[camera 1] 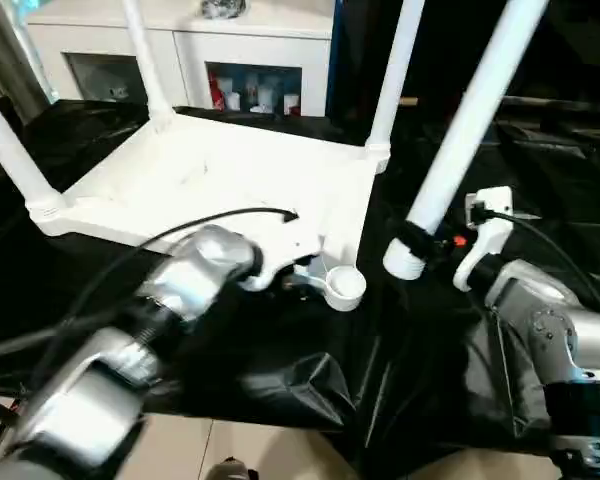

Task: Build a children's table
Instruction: Pick table leg

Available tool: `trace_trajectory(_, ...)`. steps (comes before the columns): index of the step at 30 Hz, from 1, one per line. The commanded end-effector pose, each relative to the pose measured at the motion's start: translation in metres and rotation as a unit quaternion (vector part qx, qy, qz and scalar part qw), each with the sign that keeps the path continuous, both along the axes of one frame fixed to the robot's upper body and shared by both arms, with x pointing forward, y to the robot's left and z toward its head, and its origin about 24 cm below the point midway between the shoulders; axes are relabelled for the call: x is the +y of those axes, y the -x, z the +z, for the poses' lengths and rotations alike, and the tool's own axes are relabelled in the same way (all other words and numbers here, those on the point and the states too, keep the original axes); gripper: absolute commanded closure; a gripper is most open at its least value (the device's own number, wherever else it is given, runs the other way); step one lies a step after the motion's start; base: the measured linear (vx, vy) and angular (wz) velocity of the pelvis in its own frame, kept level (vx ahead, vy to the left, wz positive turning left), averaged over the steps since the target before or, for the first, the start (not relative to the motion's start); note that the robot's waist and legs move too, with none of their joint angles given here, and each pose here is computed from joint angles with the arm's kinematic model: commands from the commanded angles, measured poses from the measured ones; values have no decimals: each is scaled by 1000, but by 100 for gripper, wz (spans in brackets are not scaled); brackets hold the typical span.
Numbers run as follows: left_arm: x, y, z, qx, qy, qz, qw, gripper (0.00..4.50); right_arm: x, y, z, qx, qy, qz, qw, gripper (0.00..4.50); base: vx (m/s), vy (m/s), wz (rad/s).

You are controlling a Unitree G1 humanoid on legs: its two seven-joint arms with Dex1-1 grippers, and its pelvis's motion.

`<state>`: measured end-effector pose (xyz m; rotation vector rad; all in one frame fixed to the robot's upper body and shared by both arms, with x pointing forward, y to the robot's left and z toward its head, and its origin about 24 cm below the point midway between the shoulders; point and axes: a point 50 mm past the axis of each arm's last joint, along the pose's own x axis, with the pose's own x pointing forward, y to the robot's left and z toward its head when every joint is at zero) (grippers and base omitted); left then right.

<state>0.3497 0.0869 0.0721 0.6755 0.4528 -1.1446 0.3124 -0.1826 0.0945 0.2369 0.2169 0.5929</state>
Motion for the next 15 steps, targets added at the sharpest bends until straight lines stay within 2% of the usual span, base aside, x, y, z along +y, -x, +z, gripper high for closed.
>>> trace_trajectory(1, 3, -4, 1, -10, -17, 2, 1000, 146, 1, 1, 7, -19, 4, 5, 1000, 259, 0, 0, 0)
trace_trajectory(4, 5, -6, 1, -1, -24, -4, 1000, 182, 2, 2, 5, -18, 6, 6, 1000, 259, 0, 0, 0)
trace_trajectory(7, 5, -6, 3, 13, -18, -21, 1000, 188, 2, 2, 4, -16, 9, 7, 1000, 259, 0, 0, 0)
trace_trajectory(9, 5, -6, 3, 22, -19, -27, 999, 219, 3, 2, 3, -16, 9, 8, 1000, 259, 0, 0, 0)
trace_trajectory(12, 6, -7, 1, 25, -30, -32, 999, 226, 5, 2, 3, -16, 11, 10, 1000, 259, 0, 0, 0)
trace_trajectory(15, 3, -8, 2, 30, -29, -39, 998, 266, 6, 1, 2, -15, 15, 14, 1000, 259, 0, 0, 0)
